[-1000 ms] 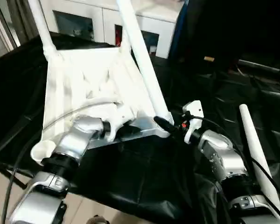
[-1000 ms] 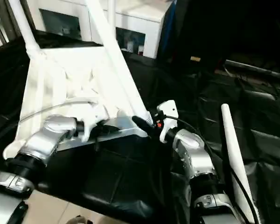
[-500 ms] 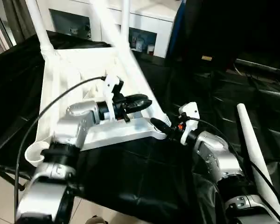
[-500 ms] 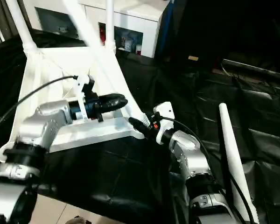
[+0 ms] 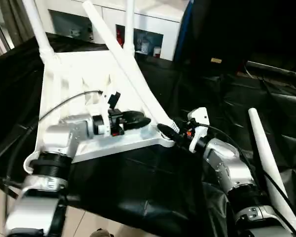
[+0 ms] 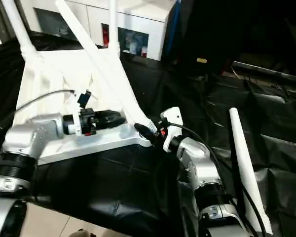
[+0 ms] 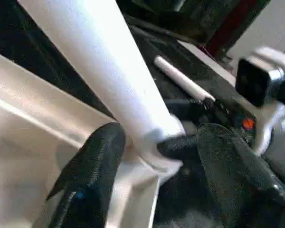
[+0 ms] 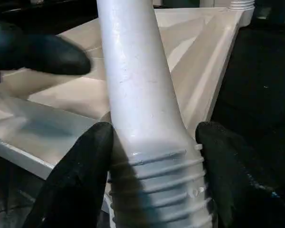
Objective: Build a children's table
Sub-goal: Insert table leg to table base
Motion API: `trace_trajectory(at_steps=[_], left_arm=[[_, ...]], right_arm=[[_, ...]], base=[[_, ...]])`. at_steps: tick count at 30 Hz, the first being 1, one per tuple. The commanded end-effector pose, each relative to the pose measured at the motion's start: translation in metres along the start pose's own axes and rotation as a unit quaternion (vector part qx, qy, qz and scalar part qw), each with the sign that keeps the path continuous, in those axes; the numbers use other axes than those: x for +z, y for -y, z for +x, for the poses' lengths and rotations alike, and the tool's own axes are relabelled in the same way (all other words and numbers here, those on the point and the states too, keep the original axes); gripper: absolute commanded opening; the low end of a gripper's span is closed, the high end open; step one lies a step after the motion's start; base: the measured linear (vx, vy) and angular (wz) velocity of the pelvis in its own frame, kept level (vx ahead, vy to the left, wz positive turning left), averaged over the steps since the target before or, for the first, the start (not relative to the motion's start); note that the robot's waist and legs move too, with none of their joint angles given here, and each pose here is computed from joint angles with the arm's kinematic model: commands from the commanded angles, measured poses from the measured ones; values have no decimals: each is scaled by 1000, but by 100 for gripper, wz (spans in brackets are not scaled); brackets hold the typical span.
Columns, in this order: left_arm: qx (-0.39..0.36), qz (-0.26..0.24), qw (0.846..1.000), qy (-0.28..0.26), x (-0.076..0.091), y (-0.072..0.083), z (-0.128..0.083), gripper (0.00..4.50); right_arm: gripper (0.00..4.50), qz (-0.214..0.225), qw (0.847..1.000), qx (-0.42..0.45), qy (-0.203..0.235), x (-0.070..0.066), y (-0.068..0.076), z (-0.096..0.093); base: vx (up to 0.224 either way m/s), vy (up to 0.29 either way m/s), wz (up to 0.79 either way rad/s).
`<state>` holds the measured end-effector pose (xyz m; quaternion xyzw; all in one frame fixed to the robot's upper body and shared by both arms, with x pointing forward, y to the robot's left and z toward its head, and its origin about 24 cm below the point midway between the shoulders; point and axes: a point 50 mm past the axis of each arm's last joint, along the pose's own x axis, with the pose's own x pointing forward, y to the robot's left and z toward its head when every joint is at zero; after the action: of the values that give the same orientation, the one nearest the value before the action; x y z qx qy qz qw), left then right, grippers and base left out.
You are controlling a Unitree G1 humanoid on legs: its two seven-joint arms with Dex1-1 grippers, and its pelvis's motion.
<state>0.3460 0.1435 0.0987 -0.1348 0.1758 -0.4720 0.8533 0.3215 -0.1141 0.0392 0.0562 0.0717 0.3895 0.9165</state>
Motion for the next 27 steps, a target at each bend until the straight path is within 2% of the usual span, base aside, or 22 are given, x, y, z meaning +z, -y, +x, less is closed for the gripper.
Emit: trace_trajectory(at_steps=[1,3,5,7,9,16,18,19,23,25,27], left_arm=[[29,-14,999,33,8,-5,5,320],[30,-23,998,44,10,-5,7,326],[4,-52,996,79,16,1,15,357],[-23,-72,992,103,22,7,22,362],[-36,-89,988,121,26,11,27,390],[-34,-102,984,143,33,14,40,430],[-37,-98,986,133,31,16,43,431],[-35,-95,987,125,30,16,45,407],[-21,-75,991,111,26,16,49,393],[-16,-63,992,109,26,16,50,360],[-13,-59,992,112,27,16,51,355]], right_arm=[[256,4,1000,10,-12,-6,-2,0],[256,4,1000,10,-12,-6,-2,0],[256,3,1000,11,-12,-6,-2,0],[256,3,1000,11,-12,-5,-3,0],[254,2,1000,12,-12,-5,-3,0],[249,-1,1000,14,-13,-6,-4,-1],[248,-1,1000,16,-13,-6,-5,-1],[248,-2,1000,17,-13,-6,-5,-1],[248,-4,1000,20,-12,-5,-5,0],[248,-4,1000,21,-12,-5,-6,0],[248,-5,1000,21,-12,-4,-6,1]], base=[[0,0,0],[0,0,0],[0,0,0],[0,0,0],[0,0,0],[0,0,0],[0,0,0],[0,0,0],[0,0,0],[0,0,0],[0,0,0]])
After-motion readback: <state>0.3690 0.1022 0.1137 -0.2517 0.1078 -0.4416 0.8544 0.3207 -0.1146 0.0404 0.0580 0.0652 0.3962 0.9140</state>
